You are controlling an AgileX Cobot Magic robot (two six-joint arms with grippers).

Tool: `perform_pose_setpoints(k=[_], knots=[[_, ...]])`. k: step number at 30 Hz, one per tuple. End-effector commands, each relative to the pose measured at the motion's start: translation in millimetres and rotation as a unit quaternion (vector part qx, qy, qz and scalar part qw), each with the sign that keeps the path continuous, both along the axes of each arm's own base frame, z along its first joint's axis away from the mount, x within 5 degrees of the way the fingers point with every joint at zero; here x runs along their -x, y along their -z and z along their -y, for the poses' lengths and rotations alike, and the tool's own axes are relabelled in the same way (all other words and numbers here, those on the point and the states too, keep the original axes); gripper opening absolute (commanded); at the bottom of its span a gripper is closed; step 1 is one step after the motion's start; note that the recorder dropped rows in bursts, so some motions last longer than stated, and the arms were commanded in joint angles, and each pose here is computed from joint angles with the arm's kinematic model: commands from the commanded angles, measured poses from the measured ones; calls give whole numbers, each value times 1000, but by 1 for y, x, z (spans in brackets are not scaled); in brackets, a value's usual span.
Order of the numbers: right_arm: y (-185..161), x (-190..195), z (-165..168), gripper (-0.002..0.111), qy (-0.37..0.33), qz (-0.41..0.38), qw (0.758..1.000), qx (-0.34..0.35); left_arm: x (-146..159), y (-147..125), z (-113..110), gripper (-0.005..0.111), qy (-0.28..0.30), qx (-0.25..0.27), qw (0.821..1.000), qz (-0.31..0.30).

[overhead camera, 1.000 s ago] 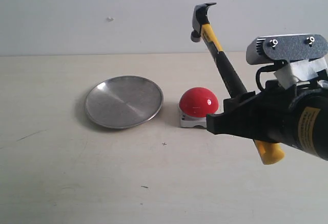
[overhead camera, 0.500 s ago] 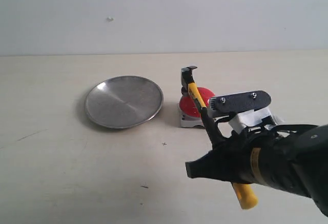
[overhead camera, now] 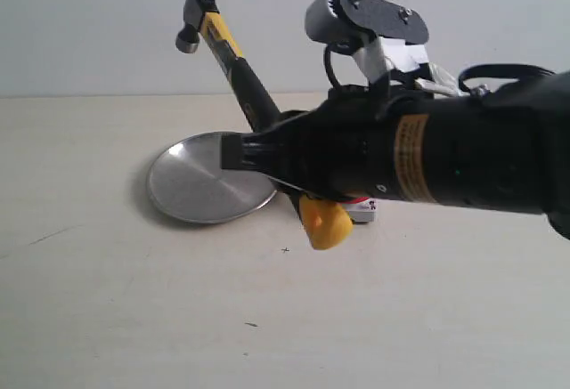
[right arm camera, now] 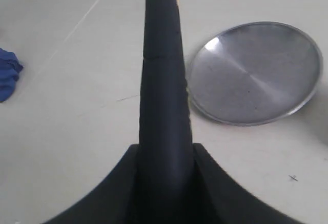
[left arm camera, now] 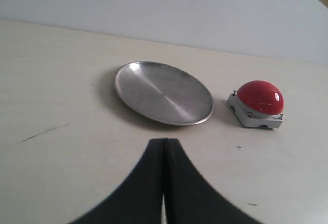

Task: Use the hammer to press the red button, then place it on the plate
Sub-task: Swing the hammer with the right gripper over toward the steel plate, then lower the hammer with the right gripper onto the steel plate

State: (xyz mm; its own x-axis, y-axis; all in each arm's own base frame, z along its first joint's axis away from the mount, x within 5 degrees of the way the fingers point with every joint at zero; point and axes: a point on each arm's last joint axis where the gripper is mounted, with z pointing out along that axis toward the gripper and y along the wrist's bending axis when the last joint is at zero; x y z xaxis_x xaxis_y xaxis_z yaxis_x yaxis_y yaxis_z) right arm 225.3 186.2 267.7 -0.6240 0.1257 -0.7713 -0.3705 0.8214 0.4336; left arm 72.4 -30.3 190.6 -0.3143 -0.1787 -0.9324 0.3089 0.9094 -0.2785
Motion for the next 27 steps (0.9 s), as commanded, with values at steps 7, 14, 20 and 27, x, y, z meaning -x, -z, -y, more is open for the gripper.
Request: perform_pose_setpoints(k=[7,14,20,27], knots=[[42,-58,-54,0,23,-98,994,-39,0,-1,0,0,-1,5,1000,3],[38,-98,-71,0,60,-119,985,-112,0,-1,0,0,-1,5,1000,3],[15,-110,-66,0,-35,-100,969,-223,0,-1,0,0,-1,5,1000,3],[19,-106,-56,0,-55,-37,949,-309,0,-1,0,0,-1,5,1000,3]])
